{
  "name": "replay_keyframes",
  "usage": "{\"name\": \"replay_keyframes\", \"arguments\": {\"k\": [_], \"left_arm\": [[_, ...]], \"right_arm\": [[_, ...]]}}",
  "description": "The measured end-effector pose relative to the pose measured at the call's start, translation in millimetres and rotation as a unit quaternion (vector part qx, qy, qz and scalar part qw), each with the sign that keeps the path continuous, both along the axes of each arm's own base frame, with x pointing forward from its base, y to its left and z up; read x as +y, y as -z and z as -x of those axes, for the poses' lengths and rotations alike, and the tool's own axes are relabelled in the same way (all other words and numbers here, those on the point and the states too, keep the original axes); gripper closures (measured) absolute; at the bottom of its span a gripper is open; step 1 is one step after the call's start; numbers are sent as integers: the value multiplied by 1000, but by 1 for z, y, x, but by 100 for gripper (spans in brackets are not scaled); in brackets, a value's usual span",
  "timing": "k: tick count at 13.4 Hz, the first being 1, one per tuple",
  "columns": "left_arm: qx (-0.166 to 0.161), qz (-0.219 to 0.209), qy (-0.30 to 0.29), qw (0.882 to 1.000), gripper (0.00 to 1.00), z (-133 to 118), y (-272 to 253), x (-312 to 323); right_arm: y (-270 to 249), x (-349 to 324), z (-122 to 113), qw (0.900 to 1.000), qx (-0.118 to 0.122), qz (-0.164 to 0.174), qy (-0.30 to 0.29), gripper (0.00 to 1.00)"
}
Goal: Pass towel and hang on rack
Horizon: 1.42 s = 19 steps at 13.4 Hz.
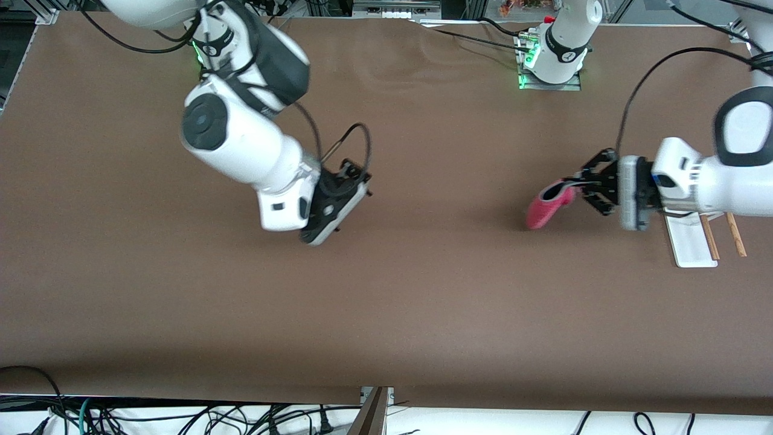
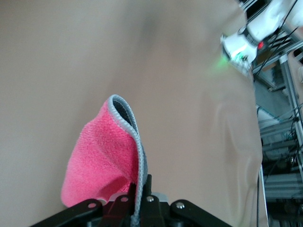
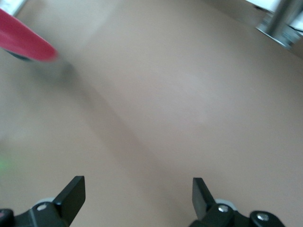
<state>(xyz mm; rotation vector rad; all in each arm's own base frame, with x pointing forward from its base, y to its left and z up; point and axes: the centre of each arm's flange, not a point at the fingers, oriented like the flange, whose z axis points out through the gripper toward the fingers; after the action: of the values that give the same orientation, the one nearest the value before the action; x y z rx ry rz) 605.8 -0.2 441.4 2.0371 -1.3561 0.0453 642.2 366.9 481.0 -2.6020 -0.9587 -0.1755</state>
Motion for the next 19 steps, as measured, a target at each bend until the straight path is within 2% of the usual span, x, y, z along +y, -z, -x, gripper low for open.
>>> {"name": "replay_keyframes", "arguments": {"k": [2, 5, 7, 10, 13, 16, 19], "left_arm": [[-1, -43, -29, 999, 97, 3, -4, 66], [-7, -96, -92, 991, 97, 12, -10, 178], [-2, -116, -135, 984, 97, 24, -3, 248], [15, -109, -193, 975, 97, 53, 31, 342], [-19, -100, -221, 970, 97, 71, 65, 419], [-48, -121, -243, 961, 97, 81, 80, 460], [-68, -137, -247, 957, 97, 85, 96, 479]], "right_arm": [[3, -46, -19, 999, 16, 18, 23, 0], [-6, -109, -30, 994, 25, 91, 49, 0], [-31, -149, -34, 989, 9, 126, 80, 0], [-78, -225, -36, 976, -20, 158, 146, 0], [-107, -286, -28, 964, -30, 177, 197, 0], [-121, -322, -12, 957, -27, 185, 224, 0], [-129, -353, 18, 948, 12, 204, 245, 0]]}}
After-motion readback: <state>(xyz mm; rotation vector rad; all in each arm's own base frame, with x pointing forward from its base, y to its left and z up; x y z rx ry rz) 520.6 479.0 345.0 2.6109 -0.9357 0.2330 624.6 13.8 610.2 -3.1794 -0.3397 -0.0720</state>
